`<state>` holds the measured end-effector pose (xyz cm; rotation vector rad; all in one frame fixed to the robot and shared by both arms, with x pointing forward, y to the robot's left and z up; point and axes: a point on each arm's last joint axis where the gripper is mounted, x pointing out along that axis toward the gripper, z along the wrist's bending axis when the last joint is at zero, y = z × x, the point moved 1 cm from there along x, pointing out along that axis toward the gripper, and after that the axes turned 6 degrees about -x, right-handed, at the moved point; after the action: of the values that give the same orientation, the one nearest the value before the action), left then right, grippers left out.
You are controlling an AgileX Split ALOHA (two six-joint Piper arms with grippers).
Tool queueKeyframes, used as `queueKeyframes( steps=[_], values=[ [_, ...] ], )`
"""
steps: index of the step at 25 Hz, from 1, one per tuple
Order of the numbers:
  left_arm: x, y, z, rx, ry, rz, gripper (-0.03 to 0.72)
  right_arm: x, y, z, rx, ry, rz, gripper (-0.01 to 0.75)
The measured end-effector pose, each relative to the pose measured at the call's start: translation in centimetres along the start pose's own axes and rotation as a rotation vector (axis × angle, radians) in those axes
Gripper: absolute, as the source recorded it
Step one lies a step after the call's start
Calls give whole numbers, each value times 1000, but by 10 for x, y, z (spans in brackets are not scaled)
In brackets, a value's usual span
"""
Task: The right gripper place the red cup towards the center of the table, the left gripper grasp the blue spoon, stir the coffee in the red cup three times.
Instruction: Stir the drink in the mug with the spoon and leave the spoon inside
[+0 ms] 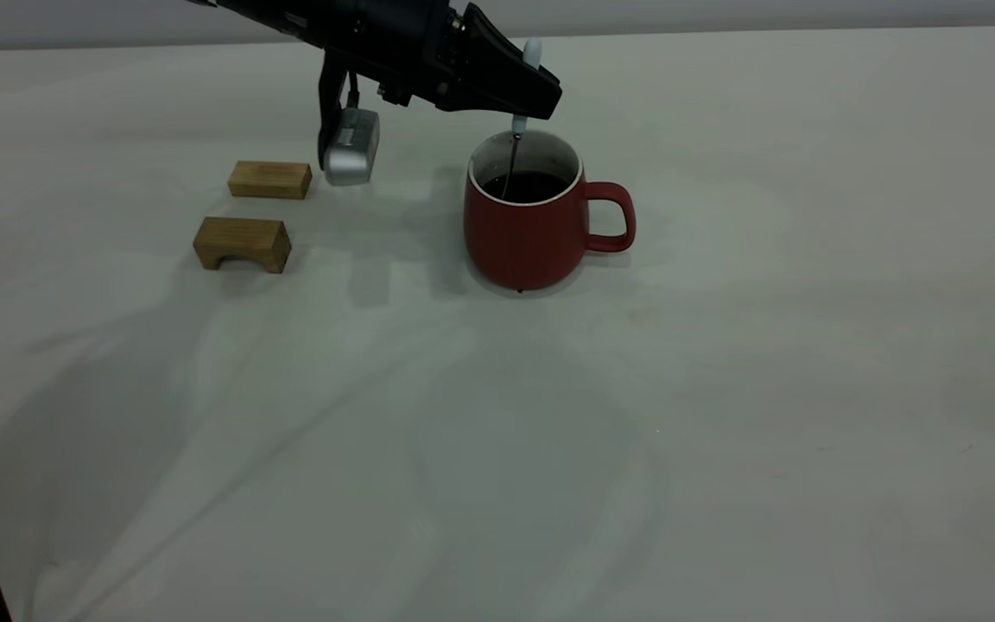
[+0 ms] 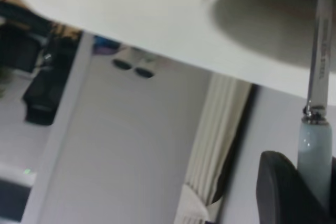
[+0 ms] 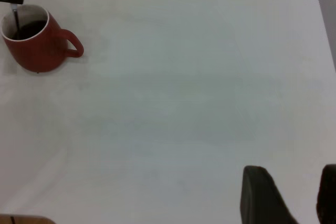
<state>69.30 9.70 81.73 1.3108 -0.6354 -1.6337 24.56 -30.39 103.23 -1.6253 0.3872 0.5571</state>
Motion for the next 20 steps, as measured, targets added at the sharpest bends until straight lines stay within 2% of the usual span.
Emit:
queueKeyframes(
  steps=[2,5,8,13,20],
  values=[
    [7,2,-3,61,58,-9,135,0,0,0,0,0,0,304],
    [24,9,2,155,93,-13,135,0,0,0,0,0,0,304],
    [37,14,12,189,56,-16,135,0,0,0,0,0,0,304],
    [32,8,22,143,-70,-47,135,0,0,0,0,0,0,304],
    [11,-5,11,111,-57,-97,135,0,0,0,0,0,0,304]
  ],
)
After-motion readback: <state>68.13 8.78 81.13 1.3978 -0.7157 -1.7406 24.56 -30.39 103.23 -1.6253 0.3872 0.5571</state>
